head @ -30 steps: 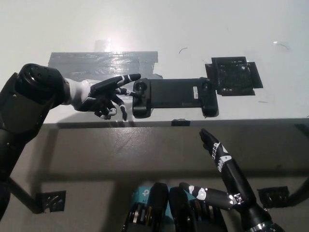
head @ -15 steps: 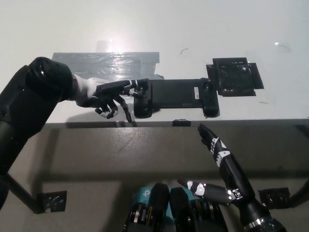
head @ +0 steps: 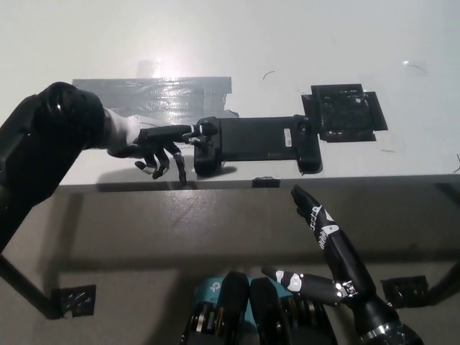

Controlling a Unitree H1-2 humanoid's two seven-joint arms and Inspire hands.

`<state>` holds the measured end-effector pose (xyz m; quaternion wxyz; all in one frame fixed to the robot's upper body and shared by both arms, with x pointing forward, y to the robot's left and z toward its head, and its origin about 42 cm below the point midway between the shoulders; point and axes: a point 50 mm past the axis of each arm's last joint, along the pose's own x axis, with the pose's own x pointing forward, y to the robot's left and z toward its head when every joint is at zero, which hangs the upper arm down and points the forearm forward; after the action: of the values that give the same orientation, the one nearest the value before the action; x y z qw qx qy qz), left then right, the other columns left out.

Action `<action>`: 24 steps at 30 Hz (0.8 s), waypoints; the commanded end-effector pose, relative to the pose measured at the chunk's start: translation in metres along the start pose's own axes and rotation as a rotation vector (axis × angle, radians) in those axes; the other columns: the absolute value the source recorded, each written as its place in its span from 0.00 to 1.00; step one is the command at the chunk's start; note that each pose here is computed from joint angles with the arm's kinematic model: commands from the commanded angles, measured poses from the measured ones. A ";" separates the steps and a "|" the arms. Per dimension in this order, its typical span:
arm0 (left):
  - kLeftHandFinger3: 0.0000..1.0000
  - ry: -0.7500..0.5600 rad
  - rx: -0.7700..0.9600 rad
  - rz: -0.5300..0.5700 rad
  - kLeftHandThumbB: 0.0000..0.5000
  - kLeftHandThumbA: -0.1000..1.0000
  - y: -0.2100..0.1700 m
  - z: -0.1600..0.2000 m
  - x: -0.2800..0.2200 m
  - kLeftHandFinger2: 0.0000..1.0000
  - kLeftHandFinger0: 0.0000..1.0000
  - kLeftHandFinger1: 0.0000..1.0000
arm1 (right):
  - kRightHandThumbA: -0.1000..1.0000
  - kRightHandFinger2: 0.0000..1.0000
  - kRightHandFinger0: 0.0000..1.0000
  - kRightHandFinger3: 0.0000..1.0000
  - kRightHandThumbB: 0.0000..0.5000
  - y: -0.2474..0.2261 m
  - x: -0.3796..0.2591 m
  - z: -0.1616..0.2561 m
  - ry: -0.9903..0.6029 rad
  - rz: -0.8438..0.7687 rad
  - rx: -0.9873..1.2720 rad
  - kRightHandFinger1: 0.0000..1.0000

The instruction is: A controller is being placed at the center of the desk near the left hand and the robot uses its left hand's index finger to press a button at the left area of the controller

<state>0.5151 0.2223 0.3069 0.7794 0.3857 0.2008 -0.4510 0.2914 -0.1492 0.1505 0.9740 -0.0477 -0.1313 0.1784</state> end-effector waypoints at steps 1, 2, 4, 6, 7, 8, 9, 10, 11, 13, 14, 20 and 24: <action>1.00 -0.185 -0.086 -0.057 1.00 1.00 0.008 0.012 -0.037 0.51 0.05 0.24 | 0.91 1.00 1.00 1.00 0.48 0.004 0.006 0.008 -0.036 0.018 0.003 1.00; 1.00 -0.237 -0.090 -0.051 1.00 1.00 0.007 0.014 -0.045 0.48 0.01 0.21 | 0.91 1.00 1.00 1.00 0.47 0.005 0.005 0.007 -0.036 0.023 0.000 1.00; 1.00 -0.330 -0.077 -0.040 0.99 1.00 0.004 0.023 -0.062 0.43 0.00 0.14 | 0.92 1.00 1.00 1.00 0.48 0.006 0.002 0.006 -0.032 0.025 0.002 1.00; 1.00 -0.453 -0.038 0.001 0.91 1.00 -0.004 0.037 -0.087 0.42 0.00 0.14 | 0.90 1.00 1.00 1.00 0.47 0.007 0.001 0.005 -0.038 0.028 0.012 1.00; 1.00 -0.518 -0.049 0.004 0.90 1.00 -0.007 0.041 -0.099 0.42 0.00 0.15 | 0.90 1.00 1.00 1.00 0.48 0.007 0.002 0.005 -0.033 0.028 0.014 1.00; 1.00 -0.543 -0.055 0.007 0.90 1.00 -0.008 0.042 -0.103 0.43 0.01 0.15 | 0.90 1.00 1.00 1.00 0.48 0.007 0.003 0.005 -0.033 0.026 0.014 1.00; 1.00 -0.610 -0.090 0.016 0.87 1.00 -0.013 0.042 -0.114 0.46 0.01 0.17 | 0.90 1.00 1.00 1.00 0.50 0.007 0.005 0.005 -0.035 0.024 0.014 1.00; 1.00 -0.638 -0.114 0.018 0.84 1.00 -0.018 0.040 -0.119 0.49 0.02 0.20 | 0.90 1.00 1.00 1.00 0.49 0.007 0.004 0.005 -0.032 0.025 0.016 1.00; 1.00 -0.656 -0.131 0.020 0.83 1.00 -0.023 0.038 -0.121 0.50 0.02 0.20 | 0.90 1.00 1.00 1.00 0.49 0.008 0.002 0.004 -0.028 0.027 0.018 1.00; 1.00 -0.710 -0.140 0.053 0.71 1.00 -0.038 0.031 -0.129 0.57 0.10 0.30 | 0.91 1.00 1.00 1.00 0.49 0.009 0.002 0.003 -0.022 0.029 0.016 1.00; 1.00 -0.729 -0.146 0.076 0.68 1.00 -0.045 0.028 -0.130 0.57 0.19 0.37 | 0.91 1.00 1.00 1.00 0.49 0.009 0.001 0.002 -0.021 0.029 0.015 1.00; 1.00 -0.772 -0.259 0.276 0.60 1.00 -0.134 -0.013 -0.106 0.89 1.00 0.91 | 0.88 1.00 1.00 1.00 0.50 0.010 0.001 0.000 -0.015 0.032 0.034 1.00; 1.00 -0.732 -0.380 0.446 0.62 1.00 -0.203 -0.044 -0.075 1.00 1.00 1.00 | 0.89 1.00 1.00 1.00 0.49 0.008 -0.001 -0.003 -0.020 0.021 0.043 1.00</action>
<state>0.3655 0.2355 0.2723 0.8527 0.1561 -0.0166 -0.4983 0.2912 -0.1481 0.1393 0.9760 -0.0478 -0.1101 0.1820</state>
